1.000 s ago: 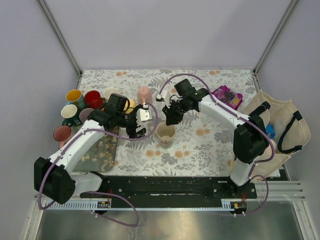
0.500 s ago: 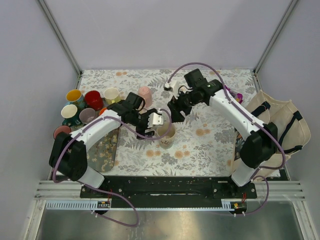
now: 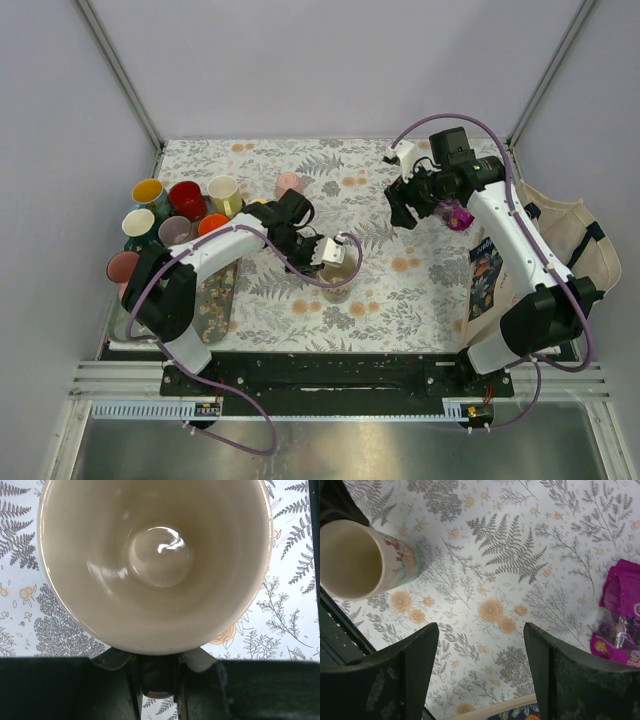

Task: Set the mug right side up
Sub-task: Move the cup to the tray.

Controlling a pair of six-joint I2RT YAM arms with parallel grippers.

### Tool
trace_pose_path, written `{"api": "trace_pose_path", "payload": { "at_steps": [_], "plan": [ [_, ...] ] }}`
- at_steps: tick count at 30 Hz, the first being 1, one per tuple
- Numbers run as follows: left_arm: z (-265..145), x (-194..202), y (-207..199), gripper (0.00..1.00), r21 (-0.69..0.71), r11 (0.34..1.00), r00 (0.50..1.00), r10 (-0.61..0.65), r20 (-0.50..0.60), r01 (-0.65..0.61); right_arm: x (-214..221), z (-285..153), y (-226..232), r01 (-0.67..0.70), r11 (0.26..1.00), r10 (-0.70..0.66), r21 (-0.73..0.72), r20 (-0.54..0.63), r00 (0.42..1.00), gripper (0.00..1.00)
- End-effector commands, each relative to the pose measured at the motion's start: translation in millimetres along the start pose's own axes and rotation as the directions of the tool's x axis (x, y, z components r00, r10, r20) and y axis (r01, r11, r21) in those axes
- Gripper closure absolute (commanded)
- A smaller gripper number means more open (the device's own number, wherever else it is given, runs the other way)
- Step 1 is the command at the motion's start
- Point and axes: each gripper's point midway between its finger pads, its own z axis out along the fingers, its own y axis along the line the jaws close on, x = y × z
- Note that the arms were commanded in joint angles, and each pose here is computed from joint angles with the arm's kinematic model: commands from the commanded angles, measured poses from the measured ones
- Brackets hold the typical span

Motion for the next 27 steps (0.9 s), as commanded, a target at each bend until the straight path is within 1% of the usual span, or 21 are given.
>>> {"api": "trace_pose_path", "payload": {
  "at_steps": [1, 4, 6, 8, 9, 12, 13, 14, 15, 17, 18, 19, 20, 22, 24, 27],
  "plan": [
    [-28.2, -18.8, 4.4, 1.00, -0.075, 0.997, 1.000, 0.019, -0.001, -0.019, -1.4, -13.9, -16.9, 0.044, 0.996, -0.044, 0.075, 0.005, 0.999, 0.23],
    [-52.2, -18.2, 2.9, 1.00, -0.155, 0.986, 0.998, -0.056, 0.010, 0.057, -4.5, -6.6, -22.9, 0.000, 0.997, -0.001, 0.074, 0.022, 1.000, 0.23],
    [-70.8, -16.4, -1.0, 1.00, -0.211, 0.965, 0.988, -0.148, 0.040, 0.154, -11.6, -0.9, -21.7, -0.039, 0.998, 0.037, 0.052, 0.049, 0.998, 0.23],
    [-91.3, -11.9, -4.6, 1.00, -0.271, 0.929, 0.968, -0.241, 0.075, 0.252, -19.3, 4.9, -19.5, -0.078, 0.997, 0.076, 0.023, 0.079, 0.994, 0.23],
    [-103.5, -12.1, -8.7, 1.00, -0.304, 0.911, 0.960, -0.264, 0.095, 0.280, -22.2, 6.4, -19.8, -0.092, 0.996, 0.090, 0.019, 0.089, 0.992, 0.23],
    [-125.4, -1.2, -19.8, 1.00, -0.387, 0.838, 0.923, -0.361, 0.136, 0.385, -26.1, 12.2, -17.4, -0.136, 0.991, 0.136, -0.012, 0.097, 0.986, 0.23],
    [-130.8, 3.9, -23.6, 1.00, -0.412, 0.809, 0.907, -0.396, 0.143, 0.419, -26.7, 12.6, -15.4, -0.150, 0.988, 0.151, -0.022, 0.099, 0.984, 0.20],
    [-137.6, 7.6, -26.4, 1.00, -0.443, 0.779, 0.894, -0.422, 0.152, 0.443, -27.0, 12.2, -13.8, -0.162, 0.986, 0.164, -0.027, 0.101, 0.981, 0.20],
    [-145.2, 15.2, -30.3, 1.00, -0.474, 0.744, 0.877, -0.453, 0.161, 0.471, -27.9, 9.9, -12.4, -0.167, 0.986, 0.169, -0.028, 0.107, 0.980, 0.20],
    [-167.4, 39.3, -31.8, 1.00, -0.566, 0.619, 0.818, -0.542, 0.193, 0.544, -27.6, 6.2, -15.8, -0.170, 0.985, 0.169, 0.002, 0.108, 0.980, 0.20],
    [-177.8, 57.6, -33.0, 1.00, -0.619, 0.510, 0.757, -0.614, 0.224, 0.597, -29.1, 3.2, -19.1, -0.167, 0.986, 0.163, 0.029, 0.113, 0.980, 0.19],
    [-189.2, 71.3, -34.7, 1.00, -0.664, 0.406, 0.704, -0.659, 0.263, 0.628, -30.0, 1.3, -22.9, -0.166, 0.985, 0.160, 0.052, 0.117, 0.980, 0.20],
    [-194.0, 82.6, -41.5, 1.00, -0.682, 0.345, 0.666, -0.691, 0.280, 0.645, -32.4, -1.0, -26.6, -0.164, 0.984, 0.154, 0.074, 0.125, 0.980, 0.20],
    [-198.0, 97.8, -55.3, 1.00, -0.709, 0.299, 0.641, -0.716, 0.275, 0.638, -36.4, -2.7, -32.5, -0.159, 0.982, 0.145, 0.098, 0.136, 0.980, 0.19],
    [-200.1, 105.8, -67.5, 1.00, -0.734, 0.269, 0.636, -0.720, 0.277, 0.624, -39.7, -1.3, -35.5, -0.163, 0.981, 0.148, 0.101, 0.138, 0.979, 0.19],
    [-203.6, 116.7, -80.2, 1.00, -0.751, 0.208, 0.611, -0.729, 0.307, 0.626, -39.5, 6.5, -36.5, -0.207, 0.974, 0.195, 0.086, 0.132, 0.972, 0.19]
  ]
}}
